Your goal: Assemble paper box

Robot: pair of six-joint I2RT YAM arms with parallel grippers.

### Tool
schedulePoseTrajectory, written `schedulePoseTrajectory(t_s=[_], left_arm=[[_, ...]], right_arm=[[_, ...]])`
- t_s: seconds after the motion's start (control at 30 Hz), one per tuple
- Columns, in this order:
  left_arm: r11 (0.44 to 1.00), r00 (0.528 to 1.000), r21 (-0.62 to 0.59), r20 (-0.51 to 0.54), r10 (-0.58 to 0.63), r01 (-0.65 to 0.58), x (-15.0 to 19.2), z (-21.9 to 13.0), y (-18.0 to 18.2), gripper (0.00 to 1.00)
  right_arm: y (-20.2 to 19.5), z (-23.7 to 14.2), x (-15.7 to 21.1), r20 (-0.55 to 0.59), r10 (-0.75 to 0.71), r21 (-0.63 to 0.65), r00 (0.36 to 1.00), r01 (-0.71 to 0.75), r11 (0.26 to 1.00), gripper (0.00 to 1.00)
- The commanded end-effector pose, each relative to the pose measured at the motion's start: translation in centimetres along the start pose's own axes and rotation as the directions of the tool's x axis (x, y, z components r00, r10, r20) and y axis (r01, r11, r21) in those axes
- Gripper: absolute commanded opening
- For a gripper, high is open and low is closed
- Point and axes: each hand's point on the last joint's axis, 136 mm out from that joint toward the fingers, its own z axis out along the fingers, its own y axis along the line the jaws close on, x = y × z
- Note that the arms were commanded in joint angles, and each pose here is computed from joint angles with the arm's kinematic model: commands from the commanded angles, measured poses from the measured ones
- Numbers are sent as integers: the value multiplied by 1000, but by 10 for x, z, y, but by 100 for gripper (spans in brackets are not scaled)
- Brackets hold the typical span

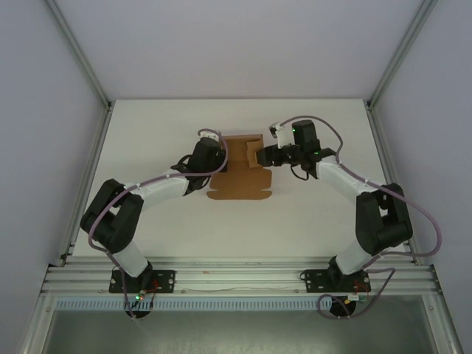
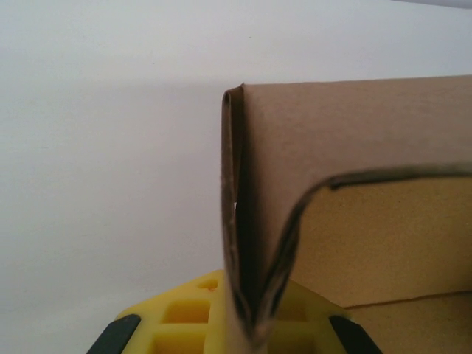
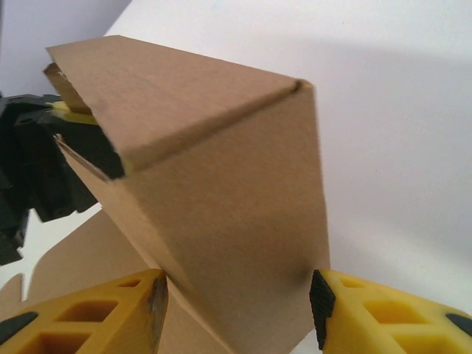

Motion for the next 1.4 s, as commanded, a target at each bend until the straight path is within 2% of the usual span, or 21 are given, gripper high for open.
schedulePoseTrajectory(t_s=[0.0,0.13,0.2,0.33,0.5,0.7,0.77,0.83,1.0,1.07,1.23,1.3,1.37], left_arm=[[999,999,28,15,46,-46,-8,-2,-18,0],[999,999,16,12,34,-34,-9,0,-17,0],[999,999,21,9,36,-36,-7,0,-18,0],[999,999,41,9,35,-35,-7,0,-23,0],[999,1000,30,-2,30,-30,-6,4,-22,0],[998,999,49,-4,33,-32,-5,5,-28,0],[998,999,51,-6,37,-37,-5,5,-30,0],[997,999,60,-6,41,-41,-5,5,-32,0],[996,999,76,-3,45,-44,-7,7,-39,0],[996,999,73,-9,46,-45,-5,10,-39,0],[998,999,44,-15,49,-49,-4,10,-37,0],[998,999,27,-9,50,-49,-4,9,-35,0],[999,999,4,0,48,-48,-7,7,-34,0]], right_arm=[[-16,9,-10,5,-32,120,999,31,992,53],[-14,18,-5,-18,-31,114,999,33,993,53],[-12,19,-5,-18,-26,101,1000,27,994,48],[-6,23,-3,-27,-28,58,999,29,998,55],[1,25,-5,-18,-16,12,1000,16,1000,59],[-1,31,-3,-32,-1,7,1000,2,1000,60],[-7,32,-5,-21,15,41,1000,-14,999,53],[-15,33,-5,-22,25,83,999,-23,996,53],[-27,43,-7,8,36,168,999,-36,985,30],[-37,45,-7,30,56,221,998,-61,973,26],[-83,34,-2,53,104,509,993,-116,853,14],[-99,25,3,59,114,631,992,-126,766,10],[-121,7,12,60,155,770,986,-145,622,6]])
